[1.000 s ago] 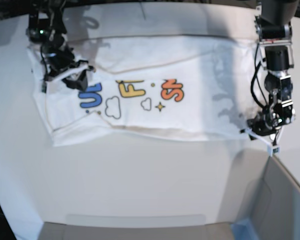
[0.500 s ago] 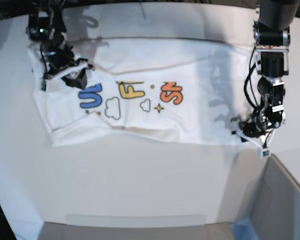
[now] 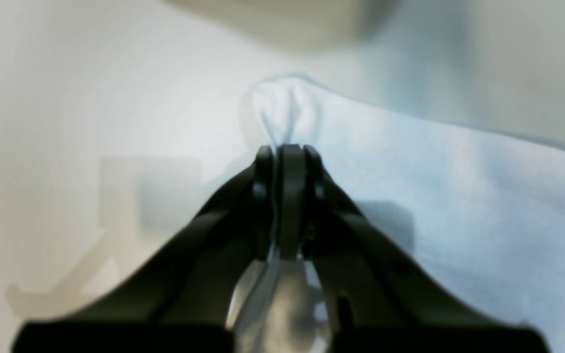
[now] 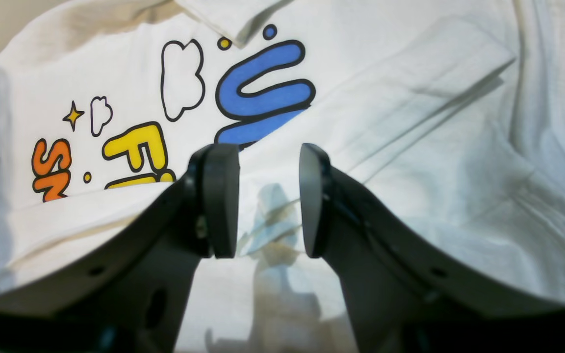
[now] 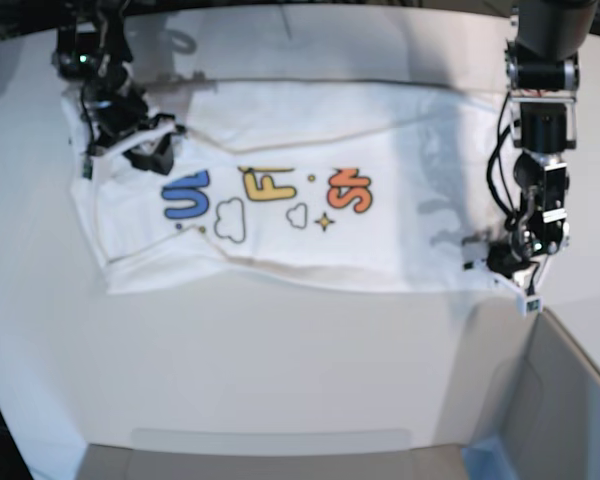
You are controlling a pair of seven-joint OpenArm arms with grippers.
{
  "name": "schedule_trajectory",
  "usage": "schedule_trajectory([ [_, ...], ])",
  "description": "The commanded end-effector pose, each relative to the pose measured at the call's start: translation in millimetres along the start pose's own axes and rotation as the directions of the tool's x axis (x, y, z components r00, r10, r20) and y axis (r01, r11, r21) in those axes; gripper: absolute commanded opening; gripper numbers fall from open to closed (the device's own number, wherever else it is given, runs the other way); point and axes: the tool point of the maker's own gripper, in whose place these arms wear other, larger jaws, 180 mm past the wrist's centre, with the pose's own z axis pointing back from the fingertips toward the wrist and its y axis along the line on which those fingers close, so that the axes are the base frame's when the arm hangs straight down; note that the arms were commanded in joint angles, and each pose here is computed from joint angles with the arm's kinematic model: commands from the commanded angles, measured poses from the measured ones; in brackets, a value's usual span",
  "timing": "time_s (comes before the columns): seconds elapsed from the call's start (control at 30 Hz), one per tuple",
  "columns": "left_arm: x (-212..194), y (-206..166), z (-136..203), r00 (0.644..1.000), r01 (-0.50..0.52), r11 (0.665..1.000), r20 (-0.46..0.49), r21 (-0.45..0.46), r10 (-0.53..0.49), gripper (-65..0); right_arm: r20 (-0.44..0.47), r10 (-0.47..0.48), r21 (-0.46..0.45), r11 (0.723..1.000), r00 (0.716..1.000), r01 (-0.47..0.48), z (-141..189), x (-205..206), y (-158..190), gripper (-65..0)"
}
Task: Layout the t-shirt on the table in an organized manner, then fold the t-shirt properly
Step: 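Pull the shirt edge with the right gripper toward its hem, left holding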
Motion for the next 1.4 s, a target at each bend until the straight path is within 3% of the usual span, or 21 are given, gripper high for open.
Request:
schedule_trajectory([
  [0.0,9,-3,4,1.0,0.005,1.0,0.006,-0.012,-0.005,-62.6,0.047,0.012,0.015,1.0,0.999,-0.013,3,13,4,-43.9],
  [0.23,21,-26,33,0.99,0.08,0.995,0.123,-0.06,-0.073,-62.7,0.048,0.013,0.015,1.0,0.999,-0.013,3,14,4,-43.9],
  [0.63,24,7,68,0.975,-0.001,1.0,0.221,-0.026,0.007,-65.0,0.06,0.014,0.018,1.0,0.998,-0.015,1,19,5,-43.9],
  [0.9,25,2,93,0.96,0.033,0.999,0.278,-0.032,-0.023,-65.0,0.088,0.019,0.031,0.999,0.996,-0.022,-2,31,10,-43.9],
  [1.2,-5,1,100,0.969,0.064,0.997,0.242,-0.032,-0.054,-65.0,0.163,0.028,0.045,0.998,0.986,-0.036,-6,61,16,-43.9],
  [1.37,-18,3,98,0.974,0.065,0.998,0.221,-0.028,-0.057,-65.0,0.271,0.015,-0.009,1.0,0.963,-0.013,1,104,-5,-43.9],
])
